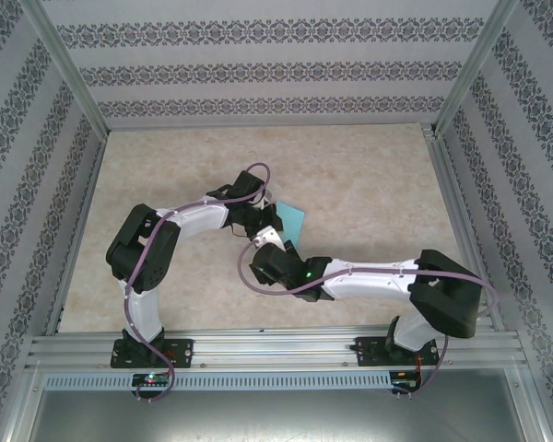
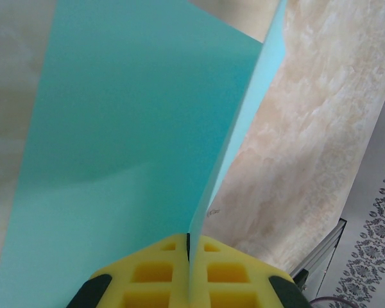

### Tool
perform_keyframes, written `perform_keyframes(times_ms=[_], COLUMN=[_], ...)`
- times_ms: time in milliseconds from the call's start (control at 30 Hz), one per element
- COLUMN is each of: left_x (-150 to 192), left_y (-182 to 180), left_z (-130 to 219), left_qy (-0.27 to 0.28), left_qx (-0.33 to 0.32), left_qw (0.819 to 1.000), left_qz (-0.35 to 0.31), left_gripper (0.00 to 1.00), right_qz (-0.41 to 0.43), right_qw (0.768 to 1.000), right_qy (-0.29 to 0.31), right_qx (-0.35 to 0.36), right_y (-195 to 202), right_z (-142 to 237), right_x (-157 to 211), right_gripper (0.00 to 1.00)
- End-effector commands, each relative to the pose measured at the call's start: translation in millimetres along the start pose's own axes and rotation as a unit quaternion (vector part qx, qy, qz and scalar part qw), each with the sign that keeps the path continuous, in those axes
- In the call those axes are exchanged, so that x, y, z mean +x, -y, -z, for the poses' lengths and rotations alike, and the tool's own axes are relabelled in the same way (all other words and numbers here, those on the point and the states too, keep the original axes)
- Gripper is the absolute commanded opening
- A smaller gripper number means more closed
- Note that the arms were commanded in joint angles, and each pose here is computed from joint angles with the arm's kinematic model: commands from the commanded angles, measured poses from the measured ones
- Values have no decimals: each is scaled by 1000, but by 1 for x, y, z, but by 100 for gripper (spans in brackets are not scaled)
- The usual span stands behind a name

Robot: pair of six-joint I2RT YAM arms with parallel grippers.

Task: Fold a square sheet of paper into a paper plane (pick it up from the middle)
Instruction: Fold the triangle a second time at the center of the table.

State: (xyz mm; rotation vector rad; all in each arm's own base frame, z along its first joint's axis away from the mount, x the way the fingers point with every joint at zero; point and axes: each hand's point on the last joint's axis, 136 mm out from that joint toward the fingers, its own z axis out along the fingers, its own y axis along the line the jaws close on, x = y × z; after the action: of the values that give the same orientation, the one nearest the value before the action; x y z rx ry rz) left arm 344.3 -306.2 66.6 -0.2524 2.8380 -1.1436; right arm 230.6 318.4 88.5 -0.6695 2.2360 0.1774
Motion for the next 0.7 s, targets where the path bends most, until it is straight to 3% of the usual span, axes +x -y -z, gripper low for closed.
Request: perform_keyframes(times_ms=[0,133,233,500,667], left_x=[0,1,1,-1,-6], left_y=[1,1,1,3,1], left_z=[-1,-1,-1,2,14], left_qy=[-11,-12,-12,-9,13], left_qx=[-4,-6,-4,-10,-38], left_qw=[1000,1000,1000,1000,999], left_qz=[-4,-5,-4,-10,-19], left_gripper=[0,0,0,5,38], right_qz=[27,28,25,13,-34], right_qw=[997,997,998,999,999], right_qy=[-11,-9,0,0,12], right_qx=[65,69,63,35,-15], right_y=[11,12,10,11,12], right_z=[-2,-3,1,4,7], right_x=[7,7,1,1,1], right_gripper=[70,58,39,5,0])
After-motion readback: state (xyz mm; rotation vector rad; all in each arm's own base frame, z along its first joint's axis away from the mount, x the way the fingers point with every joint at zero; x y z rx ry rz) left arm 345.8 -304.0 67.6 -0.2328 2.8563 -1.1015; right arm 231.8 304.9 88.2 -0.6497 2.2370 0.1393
